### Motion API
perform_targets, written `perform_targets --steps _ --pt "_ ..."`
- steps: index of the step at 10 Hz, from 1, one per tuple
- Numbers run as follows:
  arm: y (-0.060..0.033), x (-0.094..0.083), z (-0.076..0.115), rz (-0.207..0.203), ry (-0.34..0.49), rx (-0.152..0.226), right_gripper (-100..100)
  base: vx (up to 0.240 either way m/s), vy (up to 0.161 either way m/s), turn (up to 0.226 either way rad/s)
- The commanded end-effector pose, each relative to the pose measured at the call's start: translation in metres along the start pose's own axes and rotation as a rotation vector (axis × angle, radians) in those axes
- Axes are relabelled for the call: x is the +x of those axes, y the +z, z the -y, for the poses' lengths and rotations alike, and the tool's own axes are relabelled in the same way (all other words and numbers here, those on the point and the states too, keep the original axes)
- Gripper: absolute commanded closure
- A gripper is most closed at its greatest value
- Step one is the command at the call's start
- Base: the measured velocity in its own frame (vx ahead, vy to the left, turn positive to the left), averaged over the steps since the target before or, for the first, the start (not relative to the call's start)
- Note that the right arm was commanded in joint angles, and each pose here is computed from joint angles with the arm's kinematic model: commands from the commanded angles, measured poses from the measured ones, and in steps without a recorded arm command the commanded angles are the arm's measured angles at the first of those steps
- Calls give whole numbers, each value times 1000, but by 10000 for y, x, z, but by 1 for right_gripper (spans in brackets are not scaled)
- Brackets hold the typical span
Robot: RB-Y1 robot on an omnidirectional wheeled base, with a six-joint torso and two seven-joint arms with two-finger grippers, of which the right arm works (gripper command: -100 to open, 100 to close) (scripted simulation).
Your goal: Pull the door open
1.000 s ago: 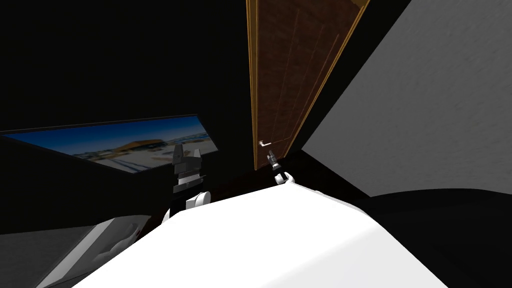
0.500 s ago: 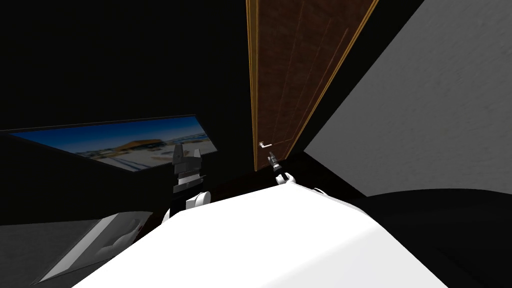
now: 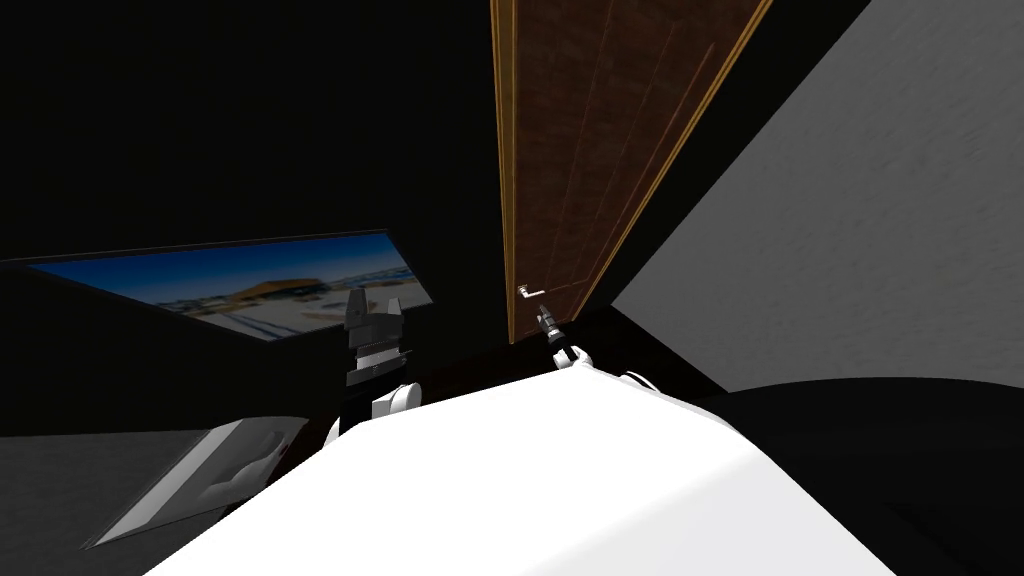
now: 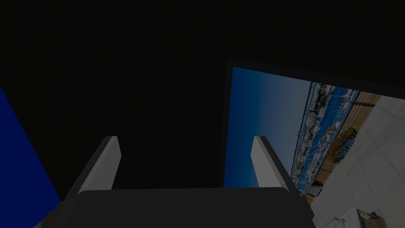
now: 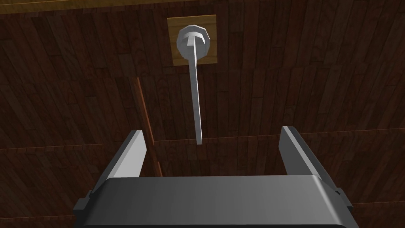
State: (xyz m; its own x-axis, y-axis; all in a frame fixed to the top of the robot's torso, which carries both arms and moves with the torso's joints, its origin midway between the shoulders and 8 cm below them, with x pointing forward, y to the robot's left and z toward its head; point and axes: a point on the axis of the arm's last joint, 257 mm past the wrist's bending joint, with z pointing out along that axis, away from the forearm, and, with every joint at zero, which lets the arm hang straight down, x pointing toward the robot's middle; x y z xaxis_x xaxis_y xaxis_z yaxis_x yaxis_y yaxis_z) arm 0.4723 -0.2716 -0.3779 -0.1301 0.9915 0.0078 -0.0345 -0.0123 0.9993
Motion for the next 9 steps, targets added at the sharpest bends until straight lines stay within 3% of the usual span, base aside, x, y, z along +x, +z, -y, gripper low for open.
perform_targets --steps 1,4,6,8,9 --pt "-13 -20 63 2 -3 13 -100 26 -44 57" --pt "-25 -44 116 3 -6 27 -100 30 -39 49" --pt "-168 -349 137 66 -3 30 -100 45 52 319" --pt "-168 -349 137 66 -3 30 -100 38 33 20" --pt "-263 -537 144 105 -2 31 -100 45 36 266"
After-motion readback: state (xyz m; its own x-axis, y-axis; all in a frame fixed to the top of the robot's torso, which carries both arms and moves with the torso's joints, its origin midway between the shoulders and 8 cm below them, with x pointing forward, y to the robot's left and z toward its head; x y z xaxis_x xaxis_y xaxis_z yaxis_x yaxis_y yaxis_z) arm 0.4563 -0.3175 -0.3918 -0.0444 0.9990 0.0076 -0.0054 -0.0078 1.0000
